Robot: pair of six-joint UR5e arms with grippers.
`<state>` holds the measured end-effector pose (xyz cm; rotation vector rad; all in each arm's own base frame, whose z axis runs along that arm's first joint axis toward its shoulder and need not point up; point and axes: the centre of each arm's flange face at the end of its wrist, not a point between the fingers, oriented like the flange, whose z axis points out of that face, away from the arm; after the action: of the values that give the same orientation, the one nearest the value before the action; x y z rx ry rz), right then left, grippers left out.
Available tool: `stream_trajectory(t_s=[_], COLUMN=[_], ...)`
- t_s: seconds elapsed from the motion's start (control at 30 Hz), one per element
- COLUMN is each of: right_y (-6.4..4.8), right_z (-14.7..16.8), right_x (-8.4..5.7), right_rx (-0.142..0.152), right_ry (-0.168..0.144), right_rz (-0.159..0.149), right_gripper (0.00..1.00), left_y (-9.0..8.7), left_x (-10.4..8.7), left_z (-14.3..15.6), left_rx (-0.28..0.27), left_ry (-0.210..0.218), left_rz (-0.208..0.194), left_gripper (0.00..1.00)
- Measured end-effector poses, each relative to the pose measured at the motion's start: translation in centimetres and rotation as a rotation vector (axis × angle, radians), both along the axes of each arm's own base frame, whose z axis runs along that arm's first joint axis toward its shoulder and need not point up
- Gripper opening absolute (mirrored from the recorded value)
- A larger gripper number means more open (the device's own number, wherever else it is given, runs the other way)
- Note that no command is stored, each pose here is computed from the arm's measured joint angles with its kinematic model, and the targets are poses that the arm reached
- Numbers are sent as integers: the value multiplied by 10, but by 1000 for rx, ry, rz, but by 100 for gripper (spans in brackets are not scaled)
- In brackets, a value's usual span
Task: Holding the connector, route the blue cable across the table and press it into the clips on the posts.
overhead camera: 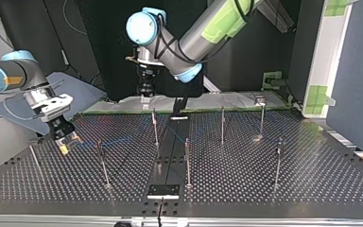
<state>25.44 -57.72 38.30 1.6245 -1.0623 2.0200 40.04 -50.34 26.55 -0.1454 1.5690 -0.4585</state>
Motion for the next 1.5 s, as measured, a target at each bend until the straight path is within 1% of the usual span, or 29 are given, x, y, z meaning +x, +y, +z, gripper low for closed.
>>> stream_trajectory(t_s=[0.07, 0.23, 0.4, 0.8, 1.27, 1.5], right_y=[0, 0, 0, 0, 1, 1], right_z=[0, 0, 0, -1, -1, -1], right_x=[0, 0, 0, 0, 1, 1], right_rx=[0, 0, 0, 1, 7, 8], right_ry=[0, 0, 1, 1, 1, 1], right_rz=[0, 0, -1, 0, 1, 1], right_gripper=[0, 0, 0, 0, 0, 0], left_y=[1, 7, 14, 30, 55, 69], left_x=[-4, -14, -20, -37, -57, -71], left_z=[-6, -22, -36, -69, -106, -124], left_rx=[-9, -34, -39, -6, -4, -4], left_ry=[3, 7, 8, 2, 2, 2], left_rz=[3, 26, 40, 39, 43, 42], left_gripper=[100, 100, 100, 100, 100, 100])
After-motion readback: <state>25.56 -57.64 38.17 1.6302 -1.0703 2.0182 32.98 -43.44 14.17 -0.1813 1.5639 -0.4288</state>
